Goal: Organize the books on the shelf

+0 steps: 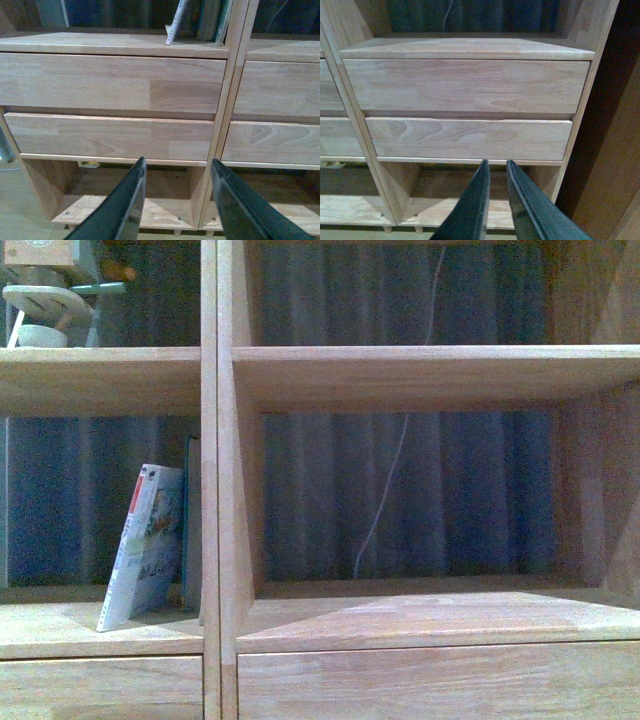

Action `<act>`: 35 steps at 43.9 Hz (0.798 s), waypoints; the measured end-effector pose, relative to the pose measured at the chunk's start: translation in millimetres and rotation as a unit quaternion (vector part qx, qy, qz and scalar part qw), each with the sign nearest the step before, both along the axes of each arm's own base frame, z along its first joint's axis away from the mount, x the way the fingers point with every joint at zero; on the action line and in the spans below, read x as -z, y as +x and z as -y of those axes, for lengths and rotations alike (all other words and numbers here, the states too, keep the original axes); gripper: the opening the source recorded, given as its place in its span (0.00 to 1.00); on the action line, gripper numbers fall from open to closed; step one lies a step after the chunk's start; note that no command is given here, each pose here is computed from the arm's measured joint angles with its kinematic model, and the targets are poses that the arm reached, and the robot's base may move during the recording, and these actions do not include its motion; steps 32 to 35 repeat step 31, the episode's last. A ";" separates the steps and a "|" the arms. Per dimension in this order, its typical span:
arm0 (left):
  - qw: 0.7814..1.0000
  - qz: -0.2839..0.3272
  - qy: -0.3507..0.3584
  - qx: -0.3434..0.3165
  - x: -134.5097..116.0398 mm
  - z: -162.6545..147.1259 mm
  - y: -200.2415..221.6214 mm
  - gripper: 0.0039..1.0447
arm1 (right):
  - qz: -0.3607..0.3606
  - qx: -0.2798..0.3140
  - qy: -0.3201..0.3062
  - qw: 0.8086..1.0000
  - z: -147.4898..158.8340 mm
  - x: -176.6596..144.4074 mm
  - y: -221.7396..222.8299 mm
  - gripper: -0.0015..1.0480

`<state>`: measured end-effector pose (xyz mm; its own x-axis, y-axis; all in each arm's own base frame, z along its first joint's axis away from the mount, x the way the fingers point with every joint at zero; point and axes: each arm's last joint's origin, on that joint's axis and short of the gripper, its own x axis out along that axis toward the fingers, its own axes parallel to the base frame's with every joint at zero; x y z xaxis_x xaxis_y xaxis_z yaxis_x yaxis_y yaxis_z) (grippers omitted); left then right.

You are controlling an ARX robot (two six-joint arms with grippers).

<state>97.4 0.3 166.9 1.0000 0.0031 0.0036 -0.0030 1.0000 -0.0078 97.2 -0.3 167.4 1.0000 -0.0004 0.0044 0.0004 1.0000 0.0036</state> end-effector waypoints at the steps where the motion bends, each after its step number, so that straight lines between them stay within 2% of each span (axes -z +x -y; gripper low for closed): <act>1: 1.000 0.000 0.000 0.000 0.0 0.0 0.0 0.55 | 0.000 0.000 0.000 1.000 0.0 0.0 0.0 0.44; 11: 1.000 0.000 0.000 0.000 0.0 0.0 0.0 0.93 | 0.000 0.000 0.000 1.000 0.0 0.0 0.0 0.81; 15: 1.000 0.000 0.001 0.000 0.0 0.0 0.0 0.93 | 0.000 0.000 0.000 1.000 0.0 0.0 0.0 0.94; 35: 1.000 0.000 0.001 0.000 0.0 0.0 0.0 0.93 | 0.000 0.000 0.000 1.000 0.0 0.0 0.0 0.93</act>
